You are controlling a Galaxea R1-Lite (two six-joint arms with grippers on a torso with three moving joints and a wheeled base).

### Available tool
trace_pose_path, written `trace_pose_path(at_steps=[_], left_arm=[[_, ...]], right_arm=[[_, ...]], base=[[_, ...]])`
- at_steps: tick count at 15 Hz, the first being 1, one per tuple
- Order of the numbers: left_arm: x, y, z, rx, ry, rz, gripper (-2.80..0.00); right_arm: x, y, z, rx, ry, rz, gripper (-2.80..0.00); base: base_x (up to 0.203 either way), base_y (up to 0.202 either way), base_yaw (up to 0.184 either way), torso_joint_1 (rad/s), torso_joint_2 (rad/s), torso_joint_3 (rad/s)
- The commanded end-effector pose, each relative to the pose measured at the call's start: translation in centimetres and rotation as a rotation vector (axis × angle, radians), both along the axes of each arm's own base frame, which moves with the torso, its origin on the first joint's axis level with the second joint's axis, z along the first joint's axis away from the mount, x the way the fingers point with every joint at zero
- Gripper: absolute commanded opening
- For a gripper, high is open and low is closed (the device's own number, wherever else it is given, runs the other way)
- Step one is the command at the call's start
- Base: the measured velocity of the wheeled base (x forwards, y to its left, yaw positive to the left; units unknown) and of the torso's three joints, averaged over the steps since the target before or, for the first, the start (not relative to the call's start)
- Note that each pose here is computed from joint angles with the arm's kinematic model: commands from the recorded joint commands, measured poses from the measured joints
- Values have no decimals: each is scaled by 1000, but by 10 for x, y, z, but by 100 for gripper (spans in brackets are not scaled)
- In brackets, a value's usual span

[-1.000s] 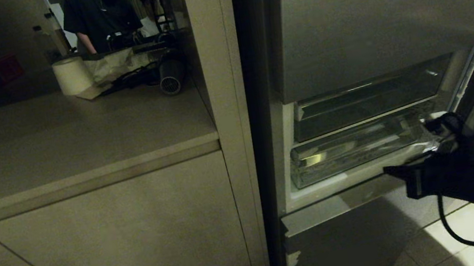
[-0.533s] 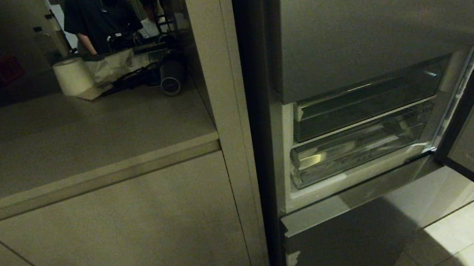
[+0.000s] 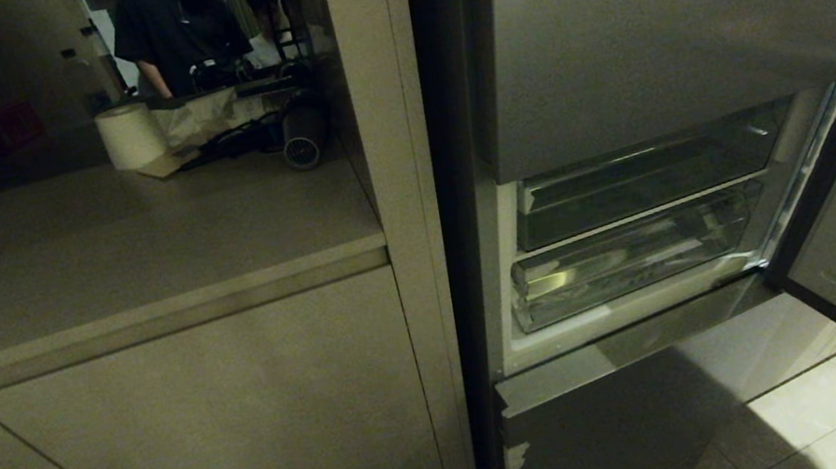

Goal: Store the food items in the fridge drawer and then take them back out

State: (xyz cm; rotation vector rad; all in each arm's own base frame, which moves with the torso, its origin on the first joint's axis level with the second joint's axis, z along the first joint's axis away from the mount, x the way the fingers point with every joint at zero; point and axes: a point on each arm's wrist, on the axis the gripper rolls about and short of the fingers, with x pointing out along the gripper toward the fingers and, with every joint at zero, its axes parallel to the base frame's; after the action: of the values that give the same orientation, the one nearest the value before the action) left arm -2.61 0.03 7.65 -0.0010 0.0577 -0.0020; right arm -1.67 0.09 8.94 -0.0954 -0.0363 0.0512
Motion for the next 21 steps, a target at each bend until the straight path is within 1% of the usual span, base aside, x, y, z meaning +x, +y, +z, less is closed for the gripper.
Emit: trace_pose_path(at_steps=[1,3,14,16,21], left_arm=[[0,0,0,0,1,1,-280],[0,0,0,0,1,1,-280],[0,0,0,0,1,1,-280],[0,0,0,0,1,1,-280],[0,0,0,0,1,1,-280]], right_arm=[[-4,-1,-15,-17,-13,-43,-280],[-4,-1,-14,-3,-14,-47,-280],[-4,-1,-14,0,-14,-48,-280],[-4,-1,-14,1,-13,-48,-280],[-4,-1,-15,1,-12,-48,-280]], base=[[0,0,0,0,0,0],[0,0,0,0,0,0],[0,0,0,0,0,0],[6,4,-86,6,1,3],[0,8,-175,2,2,3]])
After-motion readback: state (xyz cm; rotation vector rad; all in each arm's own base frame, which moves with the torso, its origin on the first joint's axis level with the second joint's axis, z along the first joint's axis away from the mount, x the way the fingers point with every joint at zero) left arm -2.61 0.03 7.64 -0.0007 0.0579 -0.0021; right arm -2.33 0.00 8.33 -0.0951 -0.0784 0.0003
